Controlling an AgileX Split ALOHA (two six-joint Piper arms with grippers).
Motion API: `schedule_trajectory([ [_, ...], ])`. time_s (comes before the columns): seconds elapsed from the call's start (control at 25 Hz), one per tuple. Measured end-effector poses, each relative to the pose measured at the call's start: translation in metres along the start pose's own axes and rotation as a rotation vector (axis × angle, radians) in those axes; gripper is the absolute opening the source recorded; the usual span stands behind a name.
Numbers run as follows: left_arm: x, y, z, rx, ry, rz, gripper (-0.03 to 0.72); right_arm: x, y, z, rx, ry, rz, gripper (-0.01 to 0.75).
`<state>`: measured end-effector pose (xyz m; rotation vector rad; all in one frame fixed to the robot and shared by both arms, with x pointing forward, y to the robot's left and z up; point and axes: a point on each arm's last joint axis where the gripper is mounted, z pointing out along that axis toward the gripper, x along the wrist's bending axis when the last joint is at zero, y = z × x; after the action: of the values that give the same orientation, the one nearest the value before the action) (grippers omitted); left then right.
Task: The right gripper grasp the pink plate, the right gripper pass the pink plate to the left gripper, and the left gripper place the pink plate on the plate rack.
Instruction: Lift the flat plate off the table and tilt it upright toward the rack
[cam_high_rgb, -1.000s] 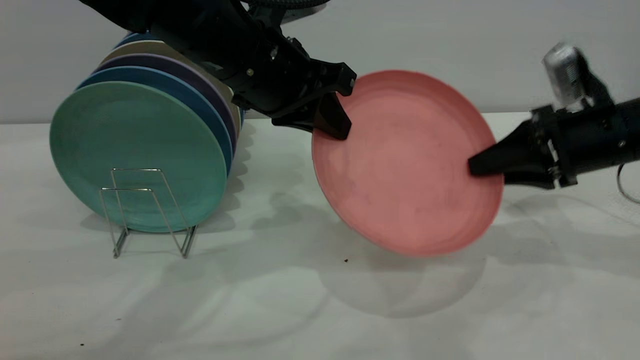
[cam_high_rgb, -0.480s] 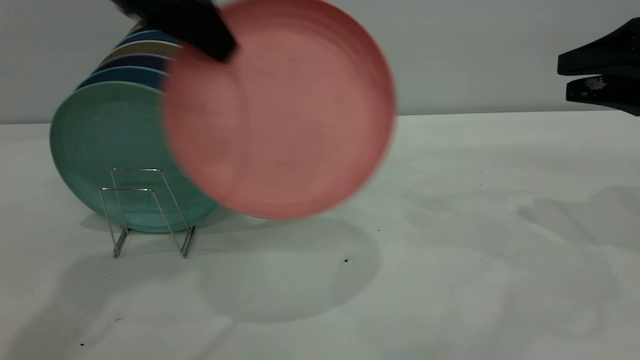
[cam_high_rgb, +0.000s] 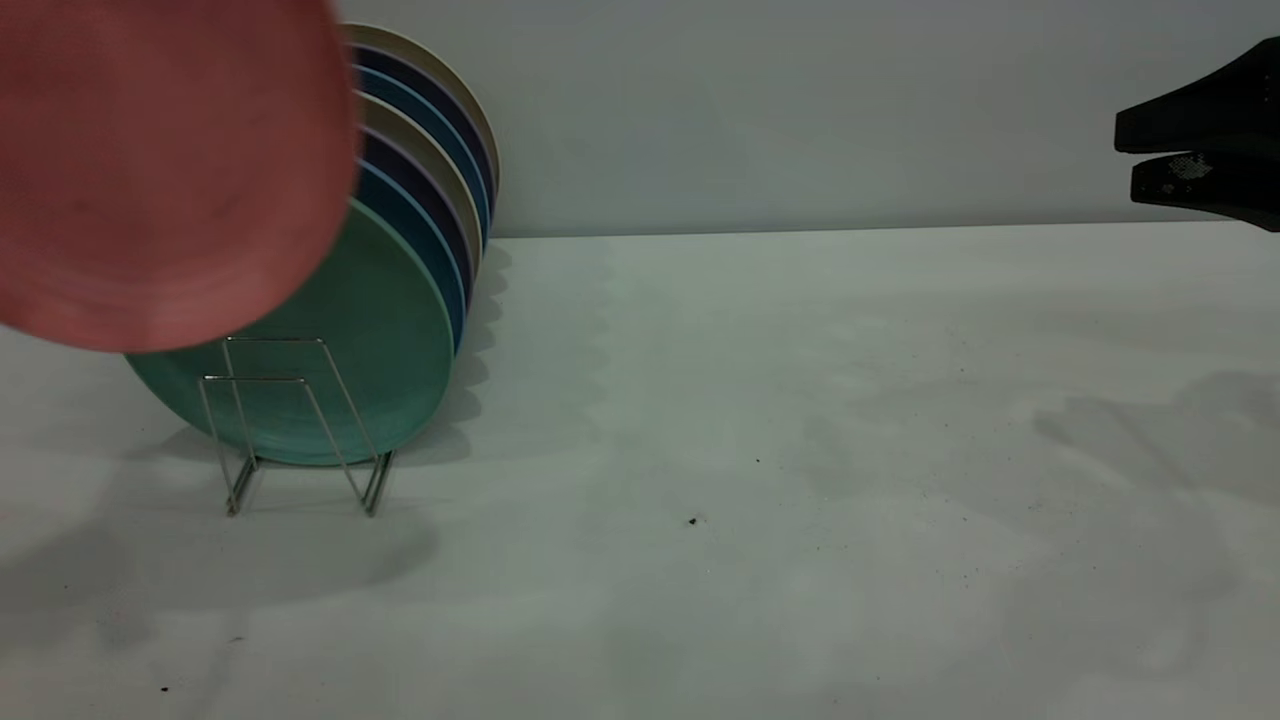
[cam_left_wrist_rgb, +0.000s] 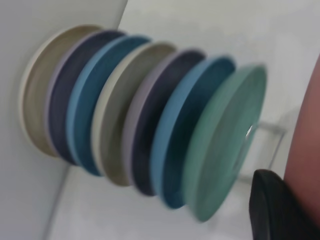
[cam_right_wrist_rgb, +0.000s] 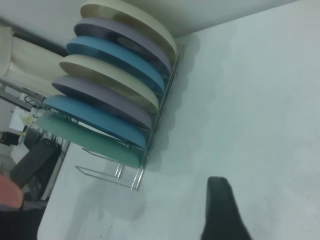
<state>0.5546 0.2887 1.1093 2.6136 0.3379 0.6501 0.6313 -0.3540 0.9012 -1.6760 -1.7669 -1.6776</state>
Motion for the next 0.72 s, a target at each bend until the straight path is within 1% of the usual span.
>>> schedule_trajectory([
  [0.08,0.003,-0.001,0.003,0.002,0.015,0.111,0.054,0.000,0.000,0.000,-0.001,0.000,0.000,0.483],
  [0.24,0.011,-0.004,0.017,-0.004,0.057,0.268,0.054,0.000,0.000,0.000,-0.001,0.001,0.002,0.482],
  [0.36,0.014,-0.009,0.032,-0.001,0.032,0.350,0.054,0.000,0.000,0.000,-0.001,0.001,0.003,0.482],
  [0.56,0.015,-0.012,0.045,-0.016,0.005,0.400,0.054,0.000,0.000,0.000,-0.001,0.001,0.003,0.482],
  [0.72,0.016,-0.011,0.047,-0.026,0.018,0.422,0.054,0.000,0.000,0.000,0.000,0.001,0.003,0.482],
])
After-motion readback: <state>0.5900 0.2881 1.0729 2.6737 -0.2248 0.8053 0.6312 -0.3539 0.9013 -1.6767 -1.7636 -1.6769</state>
